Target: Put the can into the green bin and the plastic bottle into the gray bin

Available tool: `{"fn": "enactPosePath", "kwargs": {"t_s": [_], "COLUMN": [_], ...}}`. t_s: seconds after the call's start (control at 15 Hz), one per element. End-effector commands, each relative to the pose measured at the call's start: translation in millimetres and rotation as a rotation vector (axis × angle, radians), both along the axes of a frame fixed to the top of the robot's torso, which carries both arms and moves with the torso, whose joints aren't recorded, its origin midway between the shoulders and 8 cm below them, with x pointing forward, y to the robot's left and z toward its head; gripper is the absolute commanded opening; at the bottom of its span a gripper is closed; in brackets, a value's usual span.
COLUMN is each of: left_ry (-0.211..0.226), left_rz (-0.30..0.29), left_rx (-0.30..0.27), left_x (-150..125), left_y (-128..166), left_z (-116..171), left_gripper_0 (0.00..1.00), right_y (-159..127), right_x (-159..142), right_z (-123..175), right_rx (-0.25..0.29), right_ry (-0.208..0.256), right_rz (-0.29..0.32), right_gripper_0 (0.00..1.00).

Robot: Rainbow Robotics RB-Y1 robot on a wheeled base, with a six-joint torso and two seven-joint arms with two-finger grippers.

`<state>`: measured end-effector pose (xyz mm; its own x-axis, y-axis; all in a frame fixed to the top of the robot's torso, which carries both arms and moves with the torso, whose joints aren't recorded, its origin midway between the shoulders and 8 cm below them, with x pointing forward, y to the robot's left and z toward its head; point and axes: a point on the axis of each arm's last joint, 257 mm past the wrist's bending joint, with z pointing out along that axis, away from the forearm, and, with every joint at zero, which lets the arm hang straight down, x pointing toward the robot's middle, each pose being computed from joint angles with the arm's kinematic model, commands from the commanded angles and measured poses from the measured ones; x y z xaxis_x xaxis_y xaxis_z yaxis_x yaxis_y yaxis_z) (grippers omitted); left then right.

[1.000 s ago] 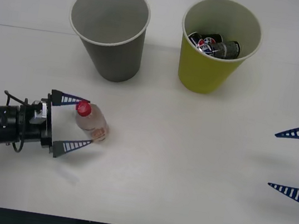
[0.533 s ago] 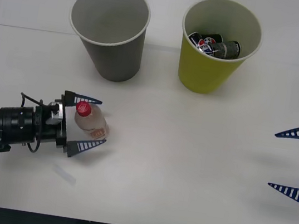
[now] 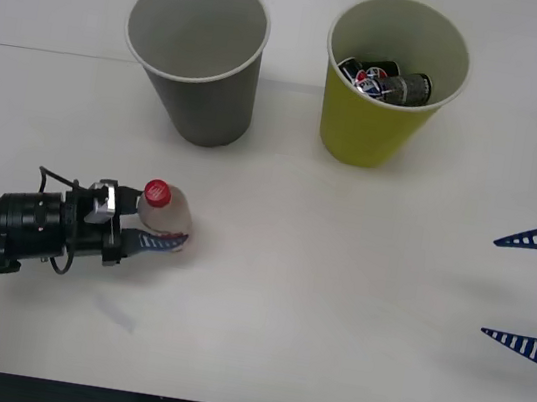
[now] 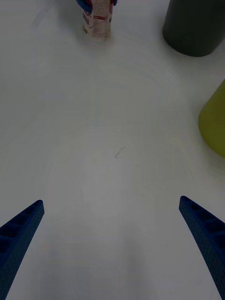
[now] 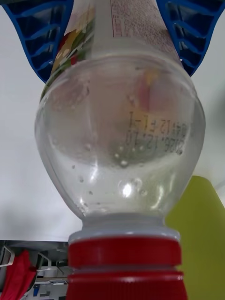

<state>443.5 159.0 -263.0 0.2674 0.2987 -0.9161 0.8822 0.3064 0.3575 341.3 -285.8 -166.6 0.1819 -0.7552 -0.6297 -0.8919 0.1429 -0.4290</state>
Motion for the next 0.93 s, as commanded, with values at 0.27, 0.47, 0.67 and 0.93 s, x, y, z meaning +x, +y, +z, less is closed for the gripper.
{"fn": "enactPosePath", "kwargs": {"t_s": [0.27, 0.47, 0.67, 0.93], "left_ry": [0.077, 0.11, 0.147, 0.206], "left_rz": [-0.021, -0.001, 0.042, 0.088], "left_rx": [0.017, 0.053, 0.069, 0.076], "left_x": [-4.7, -5.3, -9.0, -13.3], "left_y": [-8.9, -1.2, 10.0, 19.6], "left_z": [7.0, 23.3, 40.0, 65.3], "left_gripper_0": [0.0, 0.0, 0.0, 0.0], "right_y": [0.0, 0.0, 0.0, 0.0], "right_x": [0.0, 0.0, 0.0, 0.0], "right_z": [0.0, 0.0, 0.0, 0.0], "right_rx": [0.0, 0.0, 0.0, 0.0], "right_ry": [0.0, 0.0, 0.0, 0.0], "right_rz": [0.0, 0.0, 0.0, 0.0], "right_gripper_0": [1.0, 1.0, 1.0, 1.0]}}
